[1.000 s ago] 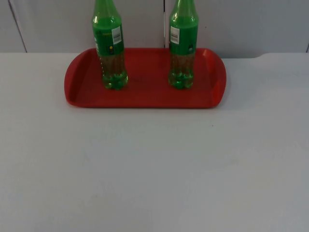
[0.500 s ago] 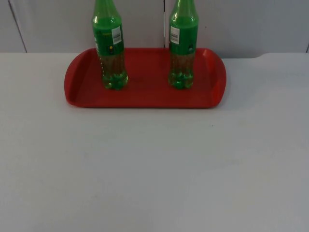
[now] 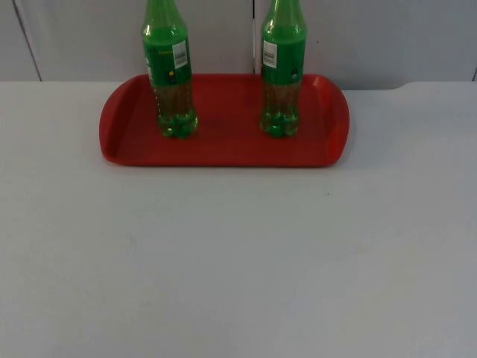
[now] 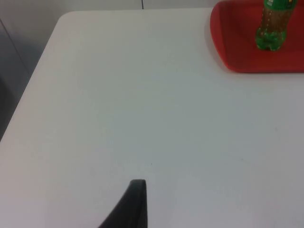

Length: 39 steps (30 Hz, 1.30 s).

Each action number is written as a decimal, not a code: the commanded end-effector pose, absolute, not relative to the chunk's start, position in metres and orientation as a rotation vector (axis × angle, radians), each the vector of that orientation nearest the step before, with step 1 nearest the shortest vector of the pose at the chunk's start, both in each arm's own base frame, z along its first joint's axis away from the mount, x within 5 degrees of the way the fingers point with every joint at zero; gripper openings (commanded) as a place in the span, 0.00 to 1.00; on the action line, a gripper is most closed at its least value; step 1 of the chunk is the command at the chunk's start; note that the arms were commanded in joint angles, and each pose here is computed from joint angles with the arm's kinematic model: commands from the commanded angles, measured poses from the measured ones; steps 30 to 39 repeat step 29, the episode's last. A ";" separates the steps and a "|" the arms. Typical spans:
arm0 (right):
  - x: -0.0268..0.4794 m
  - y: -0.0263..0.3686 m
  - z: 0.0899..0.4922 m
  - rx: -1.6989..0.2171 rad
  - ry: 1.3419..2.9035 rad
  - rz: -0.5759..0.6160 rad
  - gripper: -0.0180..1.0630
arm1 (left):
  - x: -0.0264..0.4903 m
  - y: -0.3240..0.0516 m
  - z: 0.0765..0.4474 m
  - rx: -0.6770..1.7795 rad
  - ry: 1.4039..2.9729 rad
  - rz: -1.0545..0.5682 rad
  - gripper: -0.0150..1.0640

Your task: Place the bottle upright on the tray.

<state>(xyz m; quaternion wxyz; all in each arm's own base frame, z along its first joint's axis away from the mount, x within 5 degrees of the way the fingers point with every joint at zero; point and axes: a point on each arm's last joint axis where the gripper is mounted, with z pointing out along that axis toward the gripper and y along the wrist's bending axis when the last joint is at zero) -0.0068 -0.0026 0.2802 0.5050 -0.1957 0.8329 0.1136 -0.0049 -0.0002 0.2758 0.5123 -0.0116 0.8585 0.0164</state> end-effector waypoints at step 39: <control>-0.007 0.000 0.280 -0.103 2.044 0.052 0.99 | -0.005 0.001 0.275 -0.028 2.066 0.056 0.99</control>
